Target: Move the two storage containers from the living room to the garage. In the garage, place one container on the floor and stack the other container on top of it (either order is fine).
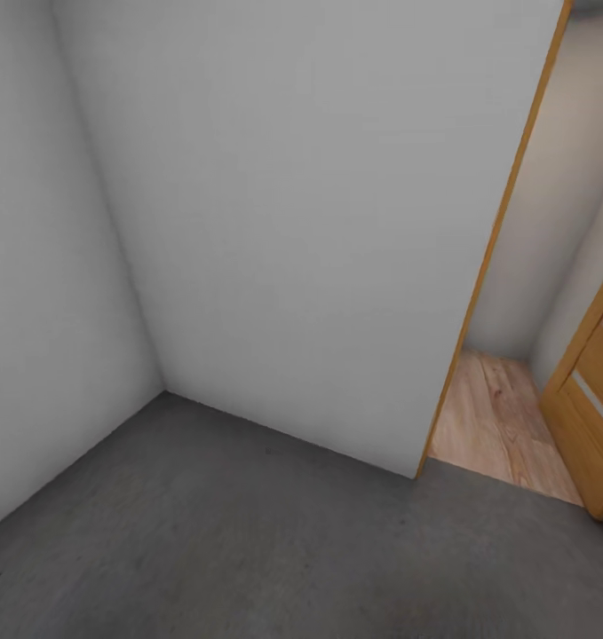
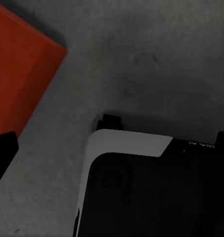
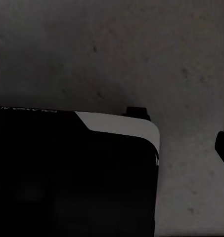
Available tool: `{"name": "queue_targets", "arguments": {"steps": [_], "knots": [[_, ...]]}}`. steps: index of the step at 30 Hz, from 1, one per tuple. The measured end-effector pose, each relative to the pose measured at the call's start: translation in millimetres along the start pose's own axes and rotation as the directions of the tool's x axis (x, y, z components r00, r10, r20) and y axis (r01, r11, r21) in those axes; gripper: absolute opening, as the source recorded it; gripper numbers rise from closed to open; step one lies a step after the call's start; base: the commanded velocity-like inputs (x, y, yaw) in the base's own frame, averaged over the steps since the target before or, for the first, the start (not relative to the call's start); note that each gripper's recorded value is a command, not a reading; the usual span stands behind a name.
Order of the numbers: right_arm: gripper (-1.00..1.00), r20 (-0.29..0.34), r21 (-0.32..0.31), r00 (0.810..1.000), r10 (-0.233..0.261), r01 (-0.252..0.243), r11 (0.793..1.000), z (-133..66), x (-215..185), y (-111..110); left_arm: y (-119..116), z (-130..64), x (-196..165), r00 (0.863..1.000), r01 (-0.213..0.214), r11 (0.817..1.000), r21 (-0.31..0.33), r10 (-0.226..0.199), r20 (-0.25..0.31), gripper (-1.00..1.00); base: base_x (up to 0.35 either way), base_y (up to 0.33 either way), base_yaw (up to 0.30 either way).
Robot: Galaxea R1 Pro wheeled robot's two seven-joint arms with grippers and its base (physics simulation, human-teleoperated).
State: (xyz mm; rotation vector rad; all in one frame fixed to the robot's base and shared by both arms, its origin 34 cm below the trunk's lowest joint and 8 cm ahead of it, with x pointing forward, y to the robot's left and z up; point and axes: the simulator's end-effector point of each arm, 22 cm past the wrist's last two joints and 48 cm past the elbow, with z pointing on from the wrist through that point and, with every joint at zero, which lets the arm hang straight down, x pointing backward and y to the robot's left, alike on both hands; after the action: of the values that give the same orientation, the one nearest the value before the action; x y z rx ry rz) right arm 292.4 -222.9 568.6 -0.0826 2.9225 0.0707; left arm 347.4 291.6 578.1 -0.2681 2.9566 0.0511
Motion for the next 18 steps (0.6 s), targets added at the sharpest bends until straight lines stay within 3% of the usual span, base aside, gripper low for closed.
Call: {"name": "queue_targets", "arguments": {"steps": [18], "knots": [[1.0, 0.0, -0.001, 1.0, 0.0, 0.0, 1.0, 0.0, 0.1, -0.5, 0.0, 0.0, 0.0, 1.0, 0.0, 1.0, 0.0, 0.0, 0.0, 1.0, 0.0, 0.0, -0.259]]}}
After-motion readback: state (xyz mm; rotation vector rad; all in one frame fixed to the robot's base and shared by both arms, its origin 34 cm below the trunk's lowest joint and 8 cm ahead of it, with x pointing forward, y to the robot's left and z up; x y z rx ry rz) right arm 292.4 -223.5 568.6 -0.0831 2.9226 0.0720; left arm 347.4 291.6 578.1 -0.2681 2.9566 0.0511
